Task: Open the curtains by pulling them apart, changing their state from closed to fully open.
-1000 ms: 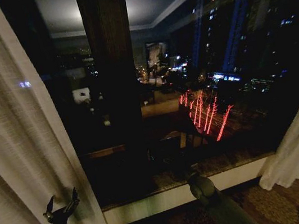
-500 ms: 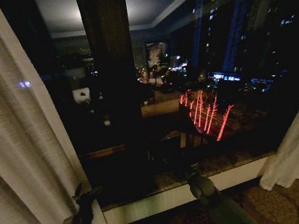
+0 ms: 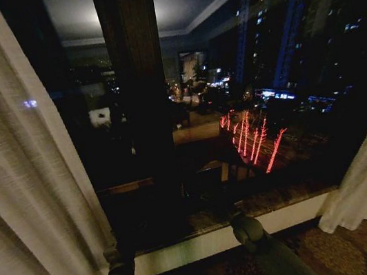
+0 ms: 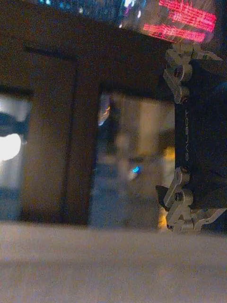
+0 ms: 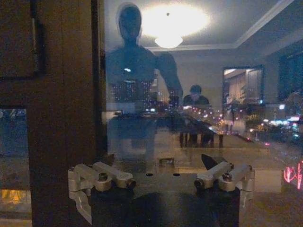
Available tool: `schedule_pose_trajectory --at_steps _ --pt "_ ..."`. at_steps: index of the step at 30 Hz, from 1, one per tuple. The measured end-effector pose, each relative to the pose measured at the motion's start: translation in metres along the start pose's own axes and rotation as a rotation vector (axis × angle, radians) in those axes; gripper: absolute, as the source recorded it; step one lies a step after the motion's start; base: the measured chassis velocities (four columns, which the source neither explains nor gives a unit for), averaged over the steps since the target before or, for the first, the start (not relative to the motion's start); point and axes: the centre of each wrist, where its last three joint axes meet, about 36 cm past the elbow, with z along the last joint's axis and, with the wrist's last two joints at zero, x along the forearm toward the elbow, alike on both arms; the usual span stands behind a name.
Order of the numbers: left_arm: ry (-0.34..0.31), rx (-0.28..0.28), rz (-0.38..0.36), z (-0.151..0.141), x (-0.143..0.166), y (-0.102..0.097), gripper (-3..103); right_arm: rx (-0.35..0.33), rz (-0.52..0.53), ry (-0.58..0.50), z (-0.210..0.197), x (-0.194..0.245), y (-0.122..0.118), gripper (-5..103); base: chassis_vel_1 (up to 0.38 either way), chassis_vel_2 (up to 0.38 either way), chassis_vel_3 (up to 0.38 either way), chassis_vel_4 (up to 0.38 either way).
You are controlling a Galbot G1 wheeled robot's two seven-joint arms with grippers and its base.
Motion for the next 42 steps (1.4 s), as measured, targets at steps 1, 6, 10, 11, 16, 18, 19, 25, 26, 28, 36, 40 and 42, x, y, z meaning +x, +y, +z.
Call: schedule_pose_trajectory --at_steps 1,6,10,11,16,18,19,25,26,28,36,40,42 --pt "-0.029 -0.035 -0.011 0.001 -0.003 0.008 100 0.0 -0.001 0.0 0.0 0.0 0.0 100 0.0 0.0 0.0 0.0" --pt "-0.08 -0.096 -0.029 0.005 -0.009 0.026 100 0.0 0.0 0.0 0.0 0.0 0.0 100 0.0 0.0 0.0 0.0" --pt "-0.114 -0.089 -0.005 0.012 -0.013 0.041 100 0.0 0.0 0.0 0.0 0.0 0.0 100 0.0 0.0 0.0 0.0" --pt "-0.129 -0.086 0.008 0.014 -0.015 0.046 100 0.0 0.0 0.0 0.0 0.0 0.0 100 0.0 0.0 0.0 0.0" --pt "-0.196 -0.073 0.029 0.034 -0.013 0.068 100 0.0 0.0 0.0 0.0 0.0 0.0 100 0.0 0.0 0.0 0.0" --pt "-0.205 -0.068 0.029 0.045 -0.006 0.07 100 0.0 0.0 0.0 0.0 0.0 0.0 100 0.0 0.0 0.0 0.0" --pt "-0.205 -0.068 0.029 0.045 -0.006 0.07 100 0.0 0.0 0.0 0.0 0.0 0.0 100 0.0 0.0 0.0 0.0" --pt "-0.241 -0.082 -0.021 0.057 -0.004 0.083 100 0.0 0.0 0.0 0.0 0.0 0.0 100 0.0 0.0 0.0 0.0" --pt "-0.238 -0.084 -0.043 0.055 -0.004 0.087 100 0.0 0.0 0.0 0.0 0.0 0.0 100 0.0 0.0 0.0 0.0" --pt "-0.239 -0.102 -0.074 0.049 -0.001 0.094 100 0.0 0.0 0.0 0.0 0.0 0.0 100 0.0 0.0 0.0 0.0" --pt "-0.217 -0.133 -0.171 0.039 0.012 0.122 100 0.0 0.0 0.0 0.0 0.0 0.0 100 0.0 0.0 0.0 0.0" --pt "-0.226 -0.107 -0.136 0.034 -0.001 0.128 100 0.0 -0.001 0.0 0.0 0.0 0.0 100 0.0 0.0 0.0 0.0" --pt "-0.23 -0.103 -0.125 0.032 -0.008 0.129 100 0.0 0.0 0.0 0.0 0.0 0.0 100 0.0 0.0 0.0 0.0"
